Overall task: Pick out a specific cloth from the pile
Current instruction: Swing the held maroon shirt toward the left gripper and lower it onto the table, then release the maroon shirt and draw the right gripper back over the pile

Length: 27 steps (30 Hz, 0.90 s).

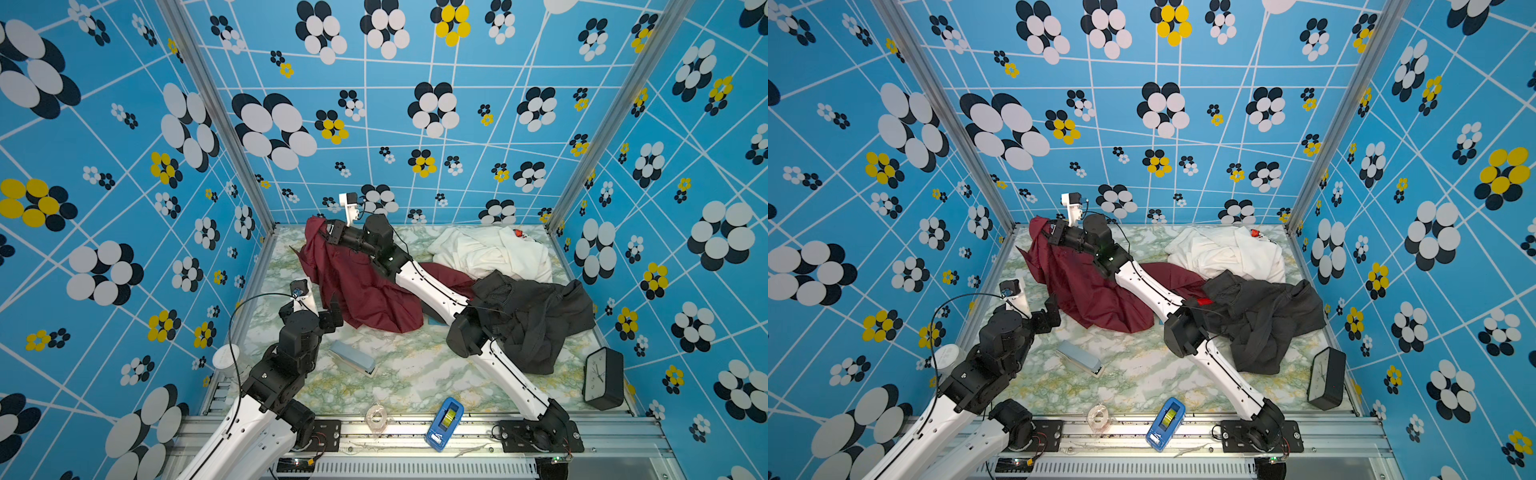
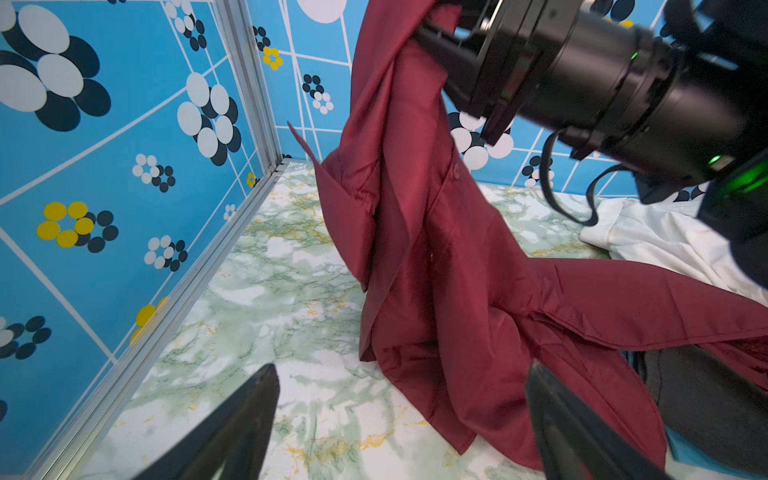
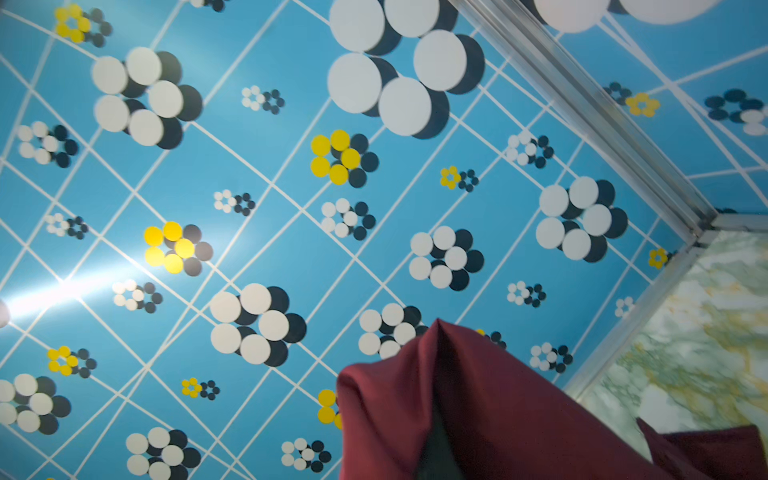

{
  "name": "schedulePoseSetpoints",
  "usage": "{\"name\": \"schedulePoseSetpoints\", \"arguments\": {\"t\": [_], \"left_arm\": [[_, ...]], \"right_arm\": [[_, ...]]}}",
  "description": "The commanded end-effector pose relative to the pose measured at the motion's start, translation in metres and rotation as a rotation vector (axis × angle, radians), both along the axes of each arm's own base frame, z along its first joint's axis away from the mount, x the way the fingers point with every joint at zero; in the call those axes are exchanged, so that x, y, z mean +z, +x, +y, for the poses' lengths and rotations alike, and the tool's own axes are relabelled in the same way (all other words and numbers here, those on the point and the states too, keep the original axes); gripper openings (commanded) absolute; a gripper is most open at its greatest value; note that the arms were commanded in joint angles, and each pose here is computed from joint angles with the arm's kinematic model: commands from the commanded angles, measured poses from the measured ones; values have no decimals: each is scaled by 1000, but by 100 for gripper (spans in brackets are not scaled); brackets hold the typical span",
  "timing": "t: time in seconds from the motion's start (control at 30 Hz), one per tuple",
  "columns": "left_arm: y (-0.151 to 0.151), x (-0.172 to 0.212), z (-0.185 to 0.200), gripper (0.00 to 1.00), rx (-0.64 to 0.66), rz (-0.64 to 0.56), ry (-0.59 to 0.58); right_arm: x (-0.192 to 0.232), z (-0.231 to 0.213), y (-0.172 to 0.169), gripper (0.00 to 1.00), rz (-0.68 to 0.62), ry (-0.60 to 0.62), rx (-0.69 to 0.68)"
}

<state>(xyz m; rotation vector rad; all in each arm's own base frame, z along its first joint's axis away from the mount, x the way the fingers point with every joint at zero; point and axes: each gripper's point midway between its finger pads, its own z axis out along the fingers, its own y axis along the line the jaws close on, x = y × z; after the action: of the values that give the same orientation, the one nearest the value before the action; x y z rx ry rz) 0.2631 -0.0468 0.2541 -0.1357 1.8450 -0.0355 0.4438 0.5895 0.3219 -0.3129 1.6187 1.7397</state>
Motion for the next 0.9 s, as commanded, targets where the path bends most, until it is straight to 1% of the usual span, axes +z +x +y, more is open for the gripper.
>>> {"name": "schedulePoseSetpoints", "arguments": {"t": [0.0,0.03,0.13,0.2,0.23,0.27,0.37,0.5,0.57,0.67,0.87], "left_arm": [[-2,-8,3,94,12,14,29],[-2,-8,3,94,12,16,29],[-3,-9,4,94,14,17,31],[-3,-9,5,94,17,15,32],[-4,-9,5,94,17,13,29],[-4,-8,5,94,15,12,28],[-4,-8,5,94,13,11,23],[-5,-8,5,94,13,10,22],[-5,-8,5,94,13,6,18],[-5,-7,5,94,11,5,11],[-6,-6,5,93,9,4,6]], "right_arm": [[-44,6,5,18,52,-90,16],[-54,7,6,31,56,-123,13],[-67,6,5,77,55,-195,13],[-65,2,3,93,42,-240,14],[-64,-1,2,98,32,-268,10],[-61,-4,1,99,24,-294,9],[-53,-20,-4,99,-18,-414,-18],[-47,-51,-14,99,-87,-611,-53],[-46,-68,-18,99,-97,-694,-70],[-49,-97,-22,99,-74,-800,-91],[-76,-171,-26,99,-1,-1060,-159]]}}
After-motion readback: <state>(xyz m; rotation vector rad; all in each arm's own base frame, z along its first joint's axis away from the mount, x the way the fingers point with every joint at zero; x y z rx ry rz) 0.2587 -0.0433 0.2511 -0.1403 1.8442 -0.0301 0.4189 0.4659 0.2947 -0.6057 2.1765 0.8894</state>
